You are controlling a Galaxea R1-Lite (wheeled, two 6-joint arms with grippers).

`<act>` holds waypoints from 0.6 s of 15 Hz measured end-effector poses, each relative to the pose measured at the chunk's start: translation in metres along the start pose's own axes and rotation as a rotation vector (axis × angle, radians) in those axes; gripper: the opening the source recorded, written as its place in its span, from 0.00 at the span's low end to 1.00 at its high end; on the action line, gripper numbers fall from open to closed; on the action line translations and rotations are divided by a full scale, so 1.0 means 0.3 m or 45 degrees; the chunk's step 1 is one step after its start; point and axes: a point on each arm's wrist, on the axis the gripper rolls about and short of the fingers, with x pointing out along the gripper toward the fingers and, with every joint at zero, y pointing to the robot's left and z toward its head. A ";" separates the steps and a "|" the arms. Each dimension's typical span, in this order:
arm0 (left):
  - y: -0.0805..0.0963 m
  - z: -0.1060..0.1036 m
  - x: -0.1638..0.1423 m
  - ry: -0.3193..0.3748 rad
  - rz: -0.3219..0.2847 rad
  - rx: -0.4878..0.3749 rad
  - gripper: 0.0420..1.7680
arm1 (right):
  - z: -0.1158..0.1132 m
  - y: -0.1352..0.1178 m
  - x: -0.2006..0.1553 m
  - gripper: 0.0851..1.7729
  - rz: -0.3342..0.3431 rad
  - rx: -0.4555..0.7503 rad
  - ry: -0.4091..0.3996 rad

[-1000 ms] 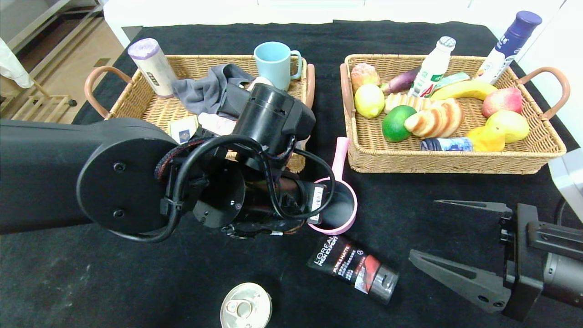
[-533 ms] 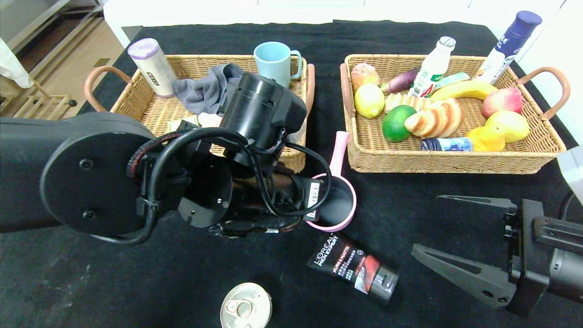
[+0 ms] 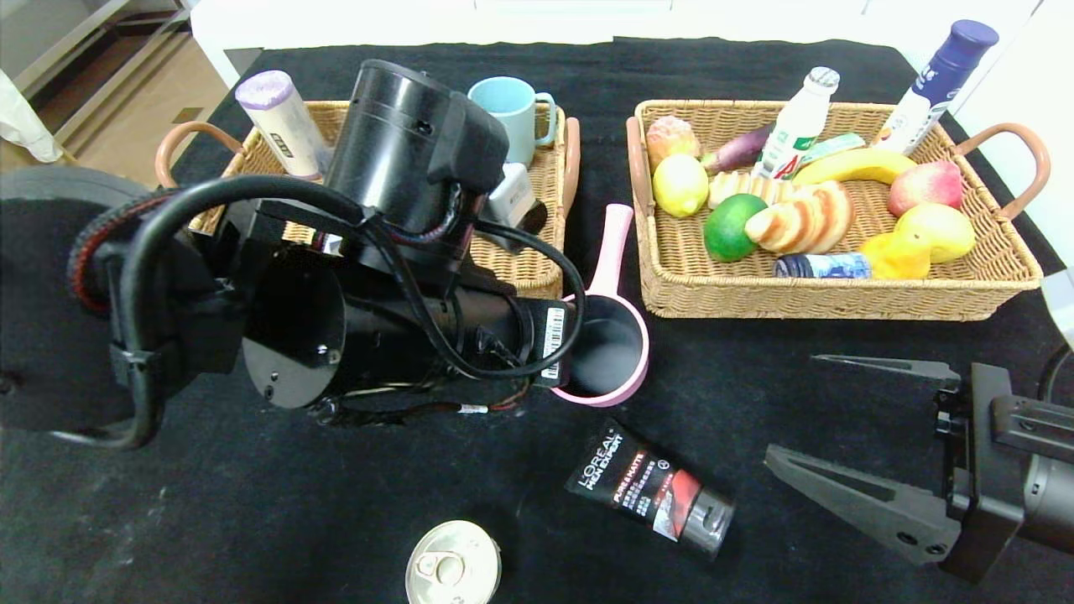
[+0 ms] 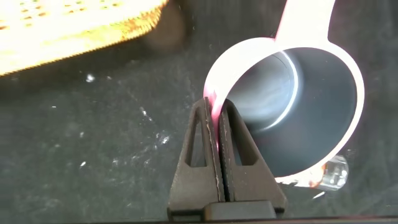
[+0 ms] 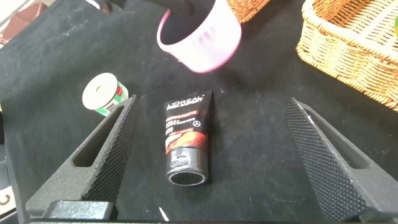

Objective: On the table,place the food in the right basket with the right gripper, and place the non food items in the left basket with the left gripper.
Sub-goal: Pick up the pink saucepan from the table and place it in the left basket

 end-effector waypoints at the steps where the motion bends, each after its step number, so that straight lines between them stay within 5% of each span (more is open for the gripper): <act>1: 0.004 0.005 -0.015 -0.012 -0.003 -0.004 0.05 | -0.001 -0.001 0.001 0.96 -0.002 0.001 0.001; 9: 0.112 0.095 -0.100 -0.197 0.065 -0.102 0.05 | -0.018 -0.008 0.017 0.96 -0.006 0.010 0.035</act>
